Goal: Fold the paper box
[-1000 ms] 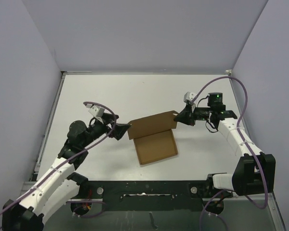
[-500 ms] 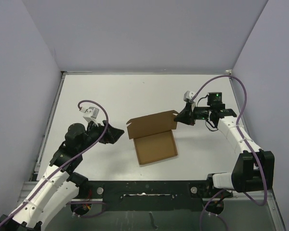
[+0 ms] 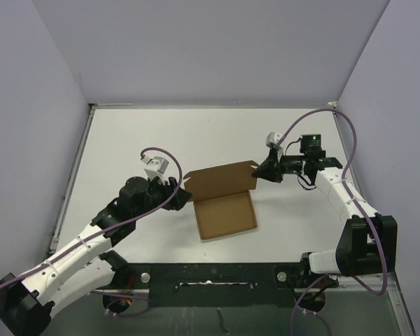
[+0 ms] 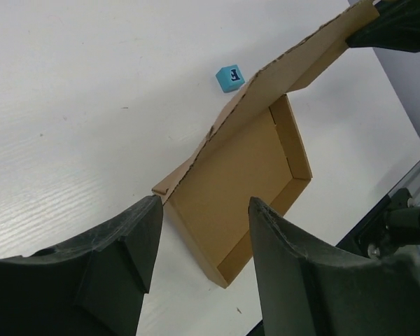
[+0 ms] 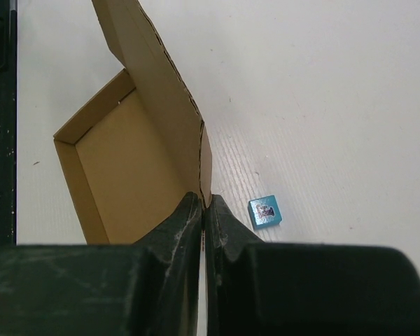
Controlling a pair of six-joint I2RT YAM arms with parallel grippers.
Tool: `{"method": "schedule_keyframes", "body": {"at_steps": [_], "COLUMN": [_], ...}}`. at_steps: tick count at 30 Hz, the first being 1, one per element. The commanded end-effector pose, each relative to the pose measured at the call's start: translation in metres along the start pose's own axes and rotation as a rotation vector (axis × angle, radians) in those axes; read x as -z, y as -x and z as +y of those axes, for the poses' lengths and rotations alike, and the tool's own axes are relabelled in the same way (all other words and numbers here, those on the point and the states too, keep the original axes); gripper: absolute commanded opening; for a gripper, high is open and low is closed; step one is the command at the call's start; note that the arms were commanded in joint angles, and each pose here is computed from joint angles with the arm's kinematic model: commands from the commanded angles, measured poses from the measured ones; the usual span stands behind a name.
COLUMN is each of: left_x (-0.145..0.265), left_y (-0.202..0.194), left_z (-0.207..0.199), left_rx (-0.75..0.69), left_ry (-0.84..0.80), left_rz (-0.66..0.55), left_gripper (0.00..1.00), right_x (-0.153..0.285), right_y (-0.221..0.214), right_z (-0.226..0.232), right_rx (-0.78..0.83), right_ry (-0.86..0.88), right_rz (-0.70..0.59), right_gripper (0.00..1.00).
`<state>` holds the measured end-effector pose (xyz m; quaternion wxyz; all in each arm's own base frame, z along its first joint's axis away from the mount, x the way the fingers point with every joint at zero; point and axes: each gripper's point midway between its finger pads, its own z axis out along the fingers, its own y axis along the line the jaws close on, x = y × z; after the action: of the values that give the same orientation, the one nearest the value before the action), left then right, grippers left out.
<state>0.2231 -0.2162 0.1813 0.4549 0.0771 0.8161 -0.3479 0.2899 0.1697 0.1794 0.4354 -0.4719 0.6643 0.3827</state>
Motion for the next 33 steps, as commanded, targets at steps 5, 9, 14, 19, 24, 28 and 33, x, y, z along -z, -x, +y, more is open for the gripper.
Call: {"method": "schedule_keyframes", "body": {"at_steps": [5,9,14,19,24,28,33], "left_x": [-0.016,-0.022,-0.025,-0.029,-0.033,-0.033,-0.039], "left_y": [0.043,0.044,0.049,0.054,0.055,0.057,0.06], "left_z": [-0.01,-0.011,-0.016,-0.019,-0.023,-0.026,-0.032], "left_rx": [-0.137,-0.145,-0.152,-0.163,-0.172,-0.187,-0.211], "left_ry": [0.028,0.025,0.01,0.005,-0.001,0.009,0.043], "left_rz": [-0.145,-0.134,-0.141,-0.144,-0.135,-0.139,-0.144], "left_gripper": [0.42,0.37,0.32,0.23,0.07,0.0,0.0], "right_x": [0.002,0.002,0.002,0.002,0.002,0.001,-0.001], "right_y": [0.021,0.021,0.02,0.02,0.02,0.02,0.024], "right_z": [-0.004,-0.004,-0.004,-0.005,-0.006,-0.01,-0.02], "right_rx": [0.034,0.035,0.03,0.027,0.023,0.012,-0.036], "right_ry": [0.01,0.009,0.01,0.008,0.001,-0.022,-0.101], "right_rz": [-0.041,-0.041,-0.039,-0.037,-0.035,-0.021,0.012], "right_gripper": [0.0,0.0,0.0,0.0,0.0,0.0,0.0]}}
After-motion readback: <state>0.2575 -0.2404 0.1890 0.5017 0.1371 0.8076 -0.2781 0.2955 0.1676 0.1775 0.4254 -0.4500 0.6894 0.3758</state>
